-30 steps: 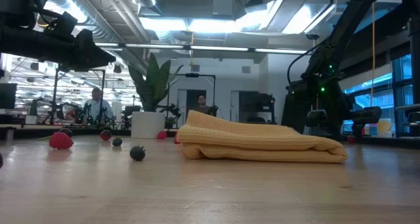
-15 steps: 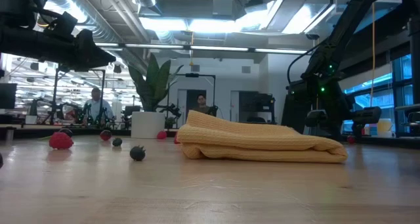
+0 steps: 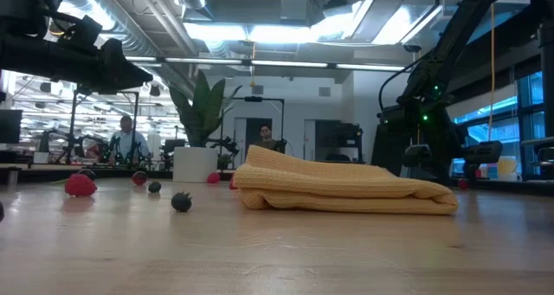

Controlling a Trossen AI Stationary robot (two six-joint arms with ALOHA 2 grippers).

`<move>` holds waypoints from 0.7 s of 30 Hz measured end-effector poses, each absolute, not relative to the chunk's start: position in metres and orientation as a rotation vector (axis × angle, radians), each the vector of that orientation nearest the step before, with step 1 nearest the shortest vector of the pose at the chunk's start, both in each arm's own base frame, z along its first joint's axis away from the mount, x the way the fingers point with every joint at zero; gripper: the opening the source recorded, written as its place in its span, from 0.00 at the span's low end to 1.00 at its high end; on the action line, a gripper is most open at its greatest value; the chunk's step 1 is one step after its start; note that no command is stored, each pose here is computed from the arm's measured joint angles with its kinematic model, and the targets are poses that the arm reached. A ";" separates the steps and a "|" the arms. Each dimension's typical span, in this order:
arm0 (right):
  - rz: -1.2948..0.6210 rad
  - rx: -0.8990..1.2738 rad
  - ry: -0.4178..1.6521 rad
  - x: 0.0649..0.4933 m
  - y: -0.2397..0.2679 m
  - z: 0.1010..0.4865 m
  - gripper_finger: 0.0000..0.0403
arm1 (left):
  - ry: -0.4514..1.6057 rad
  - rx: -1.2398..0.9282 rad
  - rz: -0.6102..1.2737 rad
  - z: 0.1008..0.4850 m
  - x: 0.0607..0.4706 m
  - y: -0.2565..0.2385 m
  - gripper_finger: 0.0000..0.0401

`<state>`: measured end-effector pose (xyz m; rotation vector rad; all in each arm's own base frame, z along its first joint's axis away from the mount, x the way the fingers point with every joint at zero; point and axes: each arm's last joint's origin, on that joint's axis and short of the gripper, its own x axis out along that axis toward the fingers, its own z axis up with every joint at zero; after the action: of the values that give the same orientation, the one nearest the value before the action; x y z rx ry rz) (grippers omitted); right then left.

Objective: Pick and placing Produce into tupperware
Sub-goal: Put the top red cherry into the black container

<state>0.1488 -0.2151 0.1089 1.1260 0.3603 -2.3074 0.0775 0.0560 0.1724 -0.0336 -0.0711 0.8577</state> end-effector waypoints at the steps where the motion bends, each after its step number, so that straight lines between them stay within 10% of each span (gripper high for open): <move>1: -2.309 1.127 0.358 0.149 -0.215 0.109 0.55 | -0.071 -0.034 0.858 0.172 0.077 0.056 0.54; 21: -2.351 1.159 0.303 0.147 -0.213 0.109 0.40 | -0.071 -0.034 0.858 0.172 0.077 0.056 0.54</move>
<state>0.1474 -0.2133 0.1089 1.1591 0.3026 -2.3507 0.0775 0.0561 0.1724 -0.0336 -0.0708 0.8581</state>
